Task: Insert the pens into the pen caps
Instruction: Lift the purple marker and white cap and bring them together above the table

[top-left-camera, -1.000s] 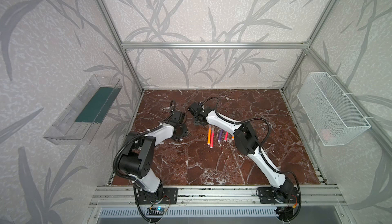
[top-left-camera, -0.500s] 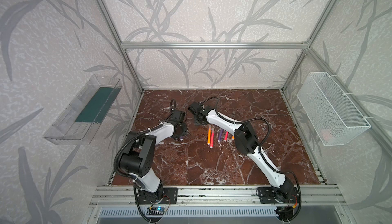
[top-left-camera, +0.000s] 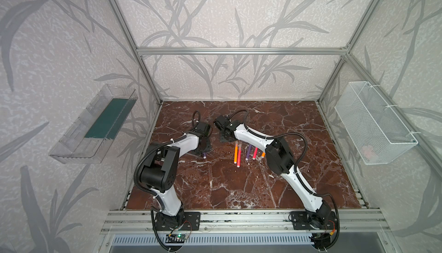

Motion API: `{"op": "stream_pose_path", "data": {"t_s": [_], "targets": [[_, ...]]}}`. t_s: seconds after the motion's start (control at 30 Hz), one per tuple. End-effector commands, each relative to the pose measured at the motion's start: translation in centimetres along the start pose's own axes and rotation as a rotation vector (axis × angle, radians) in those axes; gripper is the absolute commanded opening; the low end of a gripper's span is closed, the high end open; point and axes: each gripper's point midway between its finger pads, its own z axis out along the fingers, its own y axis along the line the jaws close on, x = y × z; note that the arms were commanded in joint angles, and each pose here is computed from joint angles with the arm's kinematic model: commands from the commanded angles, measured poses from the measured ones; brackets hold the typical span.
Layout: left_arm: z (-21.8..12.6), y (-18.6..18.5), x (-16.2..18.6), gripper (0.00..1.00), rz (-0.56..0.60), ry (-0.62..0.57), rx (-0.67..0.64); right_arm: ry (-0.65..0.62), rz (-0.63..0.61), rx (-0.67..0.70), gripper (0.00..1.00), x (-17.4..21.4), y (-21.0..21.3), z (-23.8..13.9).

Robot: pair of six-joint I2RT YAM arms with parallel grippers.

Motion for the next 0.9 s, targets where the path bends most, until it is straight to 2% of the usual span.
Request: {"op": "stream_pose_path", "data": {"t_s": [0.0, 0.2, 0.4, 0.67, 0.87], "targets": [[0.7, 0.6, 0.7, 0.40, -0.002, 0.041, -0.057, -0.020, 0.020, -0.035, 0.12, -0.4, -0.3, -2.4], [1.3, -0.7, 1.4, 0.35, 0.010, 0.074, -0.030, -0.052, 0.033, -0.065, 0.12, -0.5, -0.8, -4.4], [0.0, -1.2, 1.9, 0.42, 0.039, 0.064, -0.037, -0.061, 0.042, -0.080, 0.12, -0.5, -0.9, -4.9], [0.7, -1.1, 2.4, 0.40, 0.051, 0.078, -0.058, -0.060, 0.045, -0.087, 0.12, -0.3, -1.0, -5.1], [1.9, -1.1, 2.7, 0.27, 0.062, 0.102, -0.075, -0.069, 0.060, -0.089, 0.11, 0.0, -1.9, -5.6]]}}
